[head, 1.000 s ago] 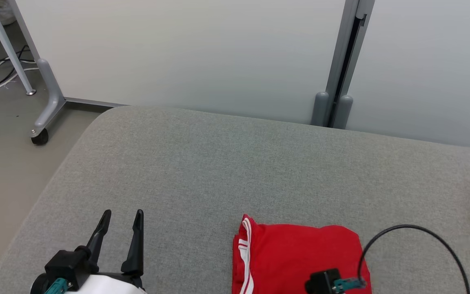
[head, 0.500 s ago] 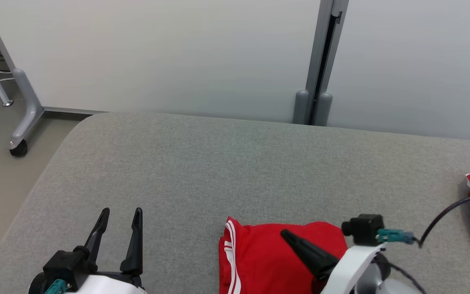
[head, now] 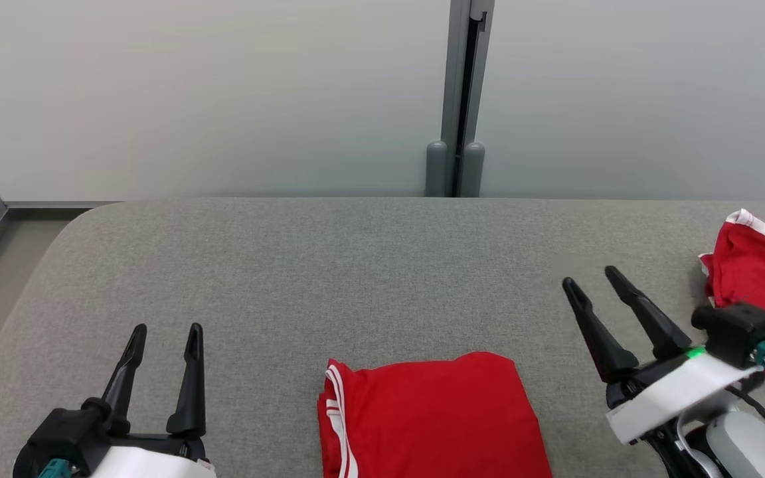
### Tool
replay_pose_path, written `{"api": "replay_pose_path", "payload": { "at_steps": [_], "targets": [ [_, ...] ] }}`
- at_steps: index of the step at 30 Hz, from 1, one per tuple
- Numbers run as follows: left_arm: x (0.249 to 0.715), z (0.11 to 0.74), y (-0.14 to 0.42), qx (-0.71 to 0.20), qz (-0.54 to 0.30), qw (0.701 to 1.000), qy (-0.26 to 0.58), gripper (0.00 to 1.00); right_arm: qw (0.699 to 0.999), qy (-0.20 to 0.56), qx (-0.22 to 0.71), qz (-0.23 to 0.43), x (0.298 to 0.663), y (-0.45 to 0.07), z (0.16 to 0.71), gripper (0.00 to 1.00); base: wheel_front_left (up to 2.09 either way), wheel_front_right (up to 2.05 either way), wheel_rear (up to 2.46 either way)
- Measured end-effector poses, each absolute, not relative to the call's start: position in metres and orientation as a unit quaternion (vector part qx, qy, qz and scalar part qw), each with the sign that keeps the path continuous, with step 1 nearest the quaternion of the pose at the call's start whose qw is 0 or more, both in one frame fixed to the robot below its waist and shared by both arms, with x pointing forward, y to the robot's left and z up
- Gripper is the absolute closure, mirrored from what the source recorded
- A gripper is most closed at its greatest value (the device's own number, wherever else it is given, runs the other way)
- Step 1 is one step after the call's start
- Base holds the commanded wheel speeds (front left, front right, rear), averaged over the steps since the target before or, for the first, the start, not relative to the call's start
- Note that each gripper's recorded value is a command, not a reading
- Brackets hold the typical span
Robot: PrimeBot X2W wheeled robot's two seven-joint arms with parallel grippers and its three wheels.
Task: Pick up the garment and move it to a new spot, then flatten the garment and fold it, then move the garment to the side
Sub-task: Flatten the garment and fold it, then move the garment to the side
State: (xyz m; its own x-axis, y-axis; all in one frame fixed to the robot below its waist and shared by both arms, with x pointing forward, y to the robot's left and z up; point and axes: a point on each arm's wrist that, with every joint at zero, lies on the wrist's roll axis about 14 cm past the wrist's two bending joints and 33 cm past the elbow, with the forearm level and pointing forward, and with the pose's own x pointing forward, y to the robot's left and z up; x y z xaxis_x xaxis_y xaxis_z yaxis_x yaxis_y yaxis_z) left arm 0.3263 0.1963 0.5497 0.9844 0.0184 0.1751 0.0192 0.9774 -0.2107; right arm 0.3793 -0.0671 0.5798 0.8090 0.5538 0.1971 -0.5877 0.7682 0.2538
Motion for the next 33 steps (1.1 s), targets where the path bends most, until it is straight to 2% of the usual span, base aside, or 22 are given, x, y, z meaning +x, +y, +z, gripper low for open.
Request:
{"api": "replay_pose_path", "payload": {
  "at_steps": [8,13,33],
  "targets": [
    [0.325,0.542,0.197,-0.088,0.004,0.993,-0.082,0.00,0.968,-0.058,0.142,0.200,0.378,-0.109,0.545,0.00,0.00,0.00,0.00],
    [0.323,0.543,0.201,-0.081,0.015,0.993,-0.088,0.00,0.977,-0.051,0.129,0.164,0.373,-0.123,0.531,0.00,0.00,0.00,0.00],
    [0.323,0.531,0.196,-0.086,0.013,0.993,-0.081,0.00,0.979,-0.046,0.113,0.163,0.373,-0.118,0.525,0.00,0.00,0.00,0.00]
  ]
}}
